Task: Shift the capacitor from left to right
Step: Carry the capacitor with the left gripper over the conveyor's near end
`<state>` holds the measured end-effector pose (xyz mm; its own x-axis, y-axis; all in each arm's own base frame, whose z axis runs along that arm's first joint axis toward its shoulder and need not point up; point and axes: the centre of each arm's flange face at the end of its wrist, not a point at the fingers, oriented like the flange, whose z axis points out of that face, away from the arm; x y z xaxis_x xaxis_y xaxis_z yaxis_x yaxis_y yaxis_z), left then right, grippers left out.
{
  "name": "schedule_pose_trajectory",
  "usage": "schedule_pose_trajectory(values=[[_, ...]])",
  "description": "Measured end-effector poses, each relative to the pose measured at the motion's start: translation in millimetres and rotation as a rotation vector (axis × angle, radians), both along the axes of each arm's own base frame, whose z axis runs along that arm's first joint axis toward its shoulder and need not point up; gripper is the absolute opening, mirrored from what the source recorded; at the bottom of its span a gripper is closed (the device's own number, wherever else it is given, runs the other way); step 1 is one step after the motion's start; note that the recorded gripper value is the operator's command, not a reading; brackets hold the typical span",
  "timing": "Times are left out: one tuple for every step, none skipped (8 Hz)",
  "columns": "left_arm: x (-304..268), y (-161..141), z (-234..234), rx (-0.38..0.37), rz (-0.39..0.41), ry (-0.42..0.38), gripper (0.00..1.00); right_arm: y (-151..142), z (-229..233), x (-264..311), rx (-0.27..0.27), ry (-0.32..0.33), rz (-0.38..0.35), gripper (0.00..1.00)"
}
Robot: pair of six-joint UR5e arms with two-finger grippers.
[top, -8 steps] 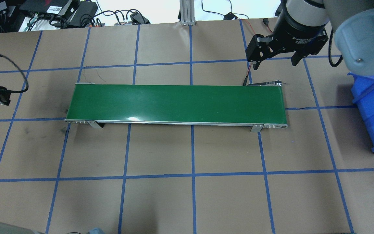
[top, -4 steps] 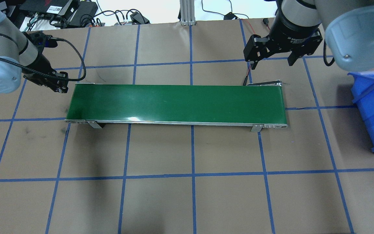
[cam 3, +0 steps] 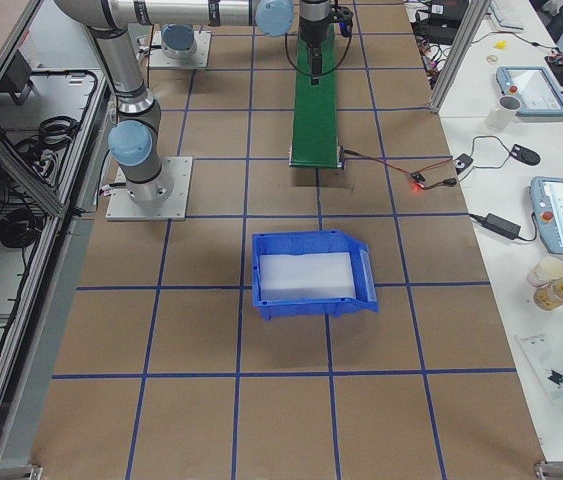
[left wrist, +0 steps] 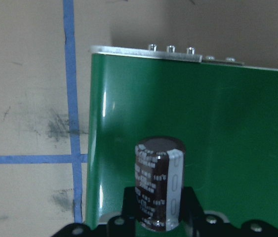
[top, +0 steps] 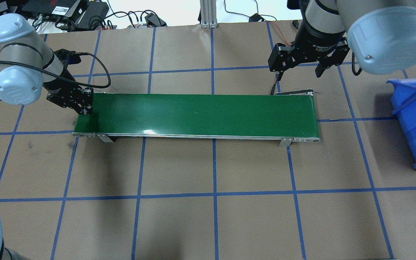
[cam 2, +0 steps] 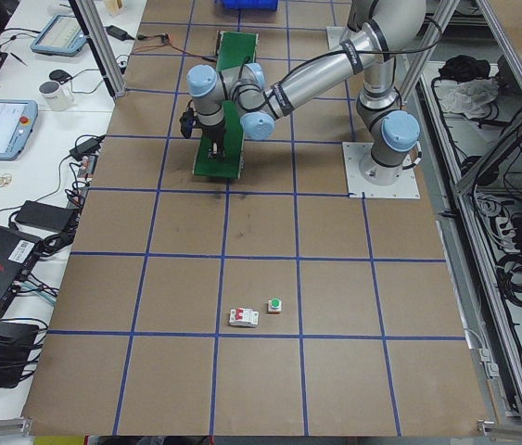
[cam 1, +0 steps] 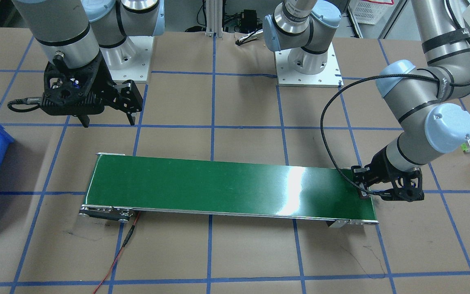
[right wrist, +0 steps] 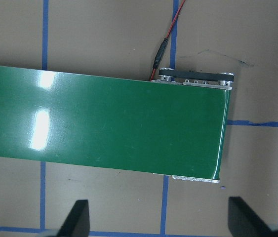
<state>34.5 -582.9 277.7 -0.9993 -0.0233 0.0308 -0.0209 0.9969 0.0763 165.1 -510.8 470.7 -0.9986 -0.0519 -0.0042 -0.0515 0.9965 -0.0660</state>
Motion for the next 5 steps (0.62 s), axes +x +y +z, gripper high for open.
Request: schedule_pose_trajectory(values=[[-3.1, 0.6, -5.5, 0.022, 0.043, 0.004, 0.38, -2.9, -4.6, -1.4, 0.01, 0.002, -0.003, 1.0], [-5.1, 0.0, -10.3, 0.034, 0.065, 0.005, 0.93, -5.3, -8.6, -2.1, 0.018, 0.003, -0.005, 1.0], [-6.2, -1.1, -13.9, 0.039, 0.076, 0.007, 1.0, -6.3, -10.5, -2.3, 0.022, 0.003, -0.005, 1.0], [-8.7, -1.8, -13.8, 0.038, 0.079, 0.008, 1.0, -6.7, -12.2, -2.4, 0.027, 0.004, -0.004, 1.0], [-14.9, -1.4, -9.9, 0.035, 0.076, 0.007, 1.0, -6.8, -13.4, -2.6, 0.03, 0.004, -0.004, 1.0]])
